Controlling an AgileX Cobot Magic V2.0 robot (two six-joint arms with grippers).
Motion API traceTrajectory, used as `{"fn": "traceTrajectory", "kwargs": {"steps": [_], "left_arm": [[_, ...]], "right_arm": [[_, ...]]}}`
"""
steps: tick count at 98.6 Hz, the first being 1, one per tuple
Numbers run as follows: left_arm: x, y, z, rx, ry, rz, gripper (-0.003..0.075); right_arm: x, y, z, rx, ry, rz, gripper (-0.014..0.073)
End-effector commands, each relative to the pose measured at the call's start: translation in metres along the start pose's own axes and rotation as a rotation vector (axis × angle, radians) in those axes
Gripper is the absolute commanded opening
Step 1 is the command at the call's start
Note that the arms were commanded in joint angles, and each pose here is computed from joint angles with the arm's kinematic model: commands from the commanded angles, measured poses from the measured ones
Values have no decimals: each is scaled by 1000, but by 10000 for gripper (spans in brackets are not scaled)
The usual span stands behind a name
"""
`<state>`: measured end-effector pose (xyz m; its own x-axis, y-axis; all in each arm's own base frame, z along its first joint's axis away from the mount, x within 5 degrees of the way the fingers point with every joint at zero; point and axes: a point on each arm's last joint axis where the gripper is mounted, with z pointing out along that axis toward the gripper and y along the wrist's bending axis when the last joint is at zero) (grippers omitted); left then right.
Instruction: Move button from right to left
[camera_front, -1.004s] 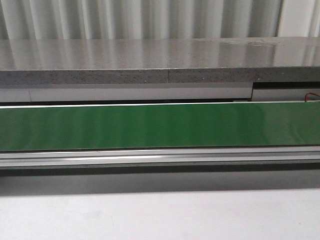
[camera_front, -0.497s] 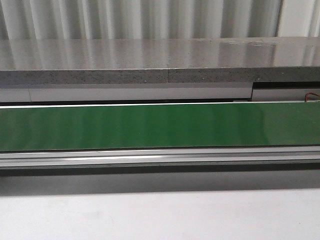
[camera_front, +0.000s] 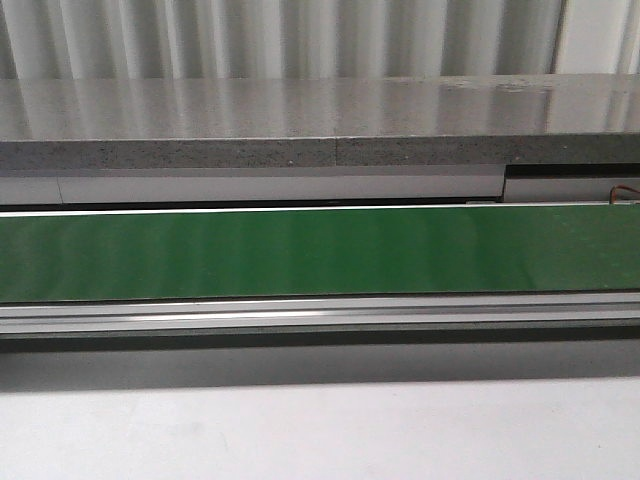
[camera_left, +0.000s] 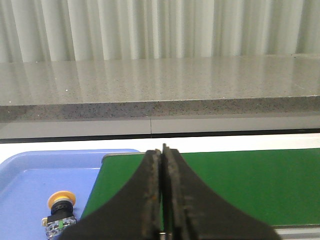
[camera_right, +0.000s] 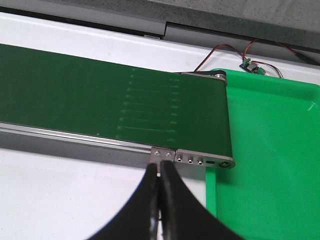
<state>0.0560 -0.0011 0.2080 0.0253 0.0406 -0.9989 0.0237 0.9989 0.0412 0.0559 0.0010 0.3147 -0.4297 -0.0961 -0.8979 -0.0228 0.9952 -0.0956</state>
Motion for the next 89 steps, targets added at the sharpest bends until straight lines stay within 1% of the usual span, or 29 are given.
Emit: {"fn": "traceTrajectory", "kwargs": {"steps": [1,18,24,41,61,80,89], "left_arm": [[-1,-1,-2,6,-93,-13,-20],[-1,-1,-2,6,-93,-13,-20],[-1,-1,-2,6,-93,-13,-20],[-1,-1,-2,6,-93,-13,-20],[-1,-1,-2,6,-93,-13,-20],[-1,-1,-2,6,-93,-13,-20],[-1,-1,-2,6,-93,-13,-20]], "right_arm": [[-13,-1,-3,14,-118,3,-67],[-3,1,-4,10,-272,-2,-67],[6,2,-1,8,-303,0,-67],[38,5,8,-3,-396,64,-67],[75,9,25,-28,-457,101,-67],[97,11,45,-45,-491,147,-67],[98,11,46,-50,-487,165,-67]]}}
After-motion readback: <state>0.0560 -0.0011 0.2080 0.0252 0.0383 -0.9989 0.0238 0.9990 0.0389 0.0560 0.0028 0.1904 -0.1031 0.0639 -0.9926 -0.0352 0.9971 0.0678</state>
